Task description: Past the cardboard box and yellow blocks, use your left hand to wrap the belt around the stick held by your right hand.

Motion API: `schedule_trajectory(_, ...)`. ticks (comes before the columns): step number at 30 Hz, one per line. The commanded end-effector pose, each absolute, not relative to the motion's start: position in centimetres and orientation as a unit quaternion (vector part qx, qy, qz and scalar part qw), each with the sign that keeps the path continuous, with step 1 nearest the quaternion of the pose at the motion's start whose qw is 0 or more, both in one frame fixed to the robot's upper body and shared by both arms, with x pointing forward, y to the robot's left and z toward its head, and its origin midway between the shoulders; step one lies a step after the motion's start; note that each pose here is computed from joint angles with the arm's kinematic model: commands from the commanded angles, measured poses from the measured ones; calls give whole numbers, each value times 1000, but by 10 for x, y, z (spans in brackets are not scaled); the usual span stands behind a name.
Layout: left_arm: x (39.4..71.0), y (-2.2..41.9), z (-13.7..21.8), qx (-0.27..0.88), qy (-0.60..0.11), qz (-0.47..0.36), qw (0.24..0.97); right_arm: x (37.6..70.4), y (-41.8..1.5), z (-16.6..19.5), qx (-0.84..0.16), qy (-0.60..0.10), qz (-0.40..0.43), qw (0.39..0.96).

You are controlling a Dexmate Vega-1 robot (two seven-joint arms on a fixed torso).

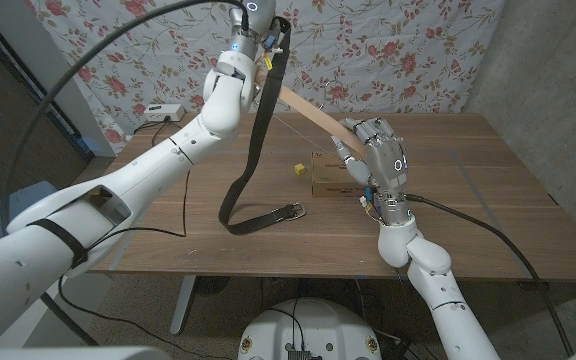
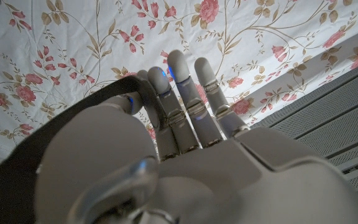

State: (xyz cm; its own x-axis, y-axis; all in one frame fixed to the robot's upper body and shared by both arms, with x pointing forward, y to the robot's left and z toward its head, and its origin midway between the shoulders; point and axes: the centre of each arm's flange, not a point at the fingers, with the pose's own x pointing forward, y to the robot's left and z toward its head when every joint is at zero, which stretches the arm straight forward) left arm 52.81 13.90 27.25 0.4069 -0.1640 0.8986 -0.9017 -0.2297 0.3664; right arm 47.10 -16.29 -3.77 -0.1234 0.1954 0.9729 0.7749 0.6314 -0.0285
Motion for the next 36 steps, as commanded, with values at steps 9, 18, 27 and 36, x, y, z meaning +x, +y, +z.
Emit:
schedule_trajectory(9,557,149,245,687,-383,348,510,472,-168,-9,-241,-703,-236,626)
schedule_trajectory(18,546,162,244,682,-385,358,508,480,-168,-3,-252,-686,-250,636)
schedule_trajectory(27,541,175,234,685,-382,363,503,474,-152,-5,-348,-599,-256,674)
schedule_trajectory(36,537,191,227,672,-387,370,511,449,-133,-10,-450,-438,-262,732)
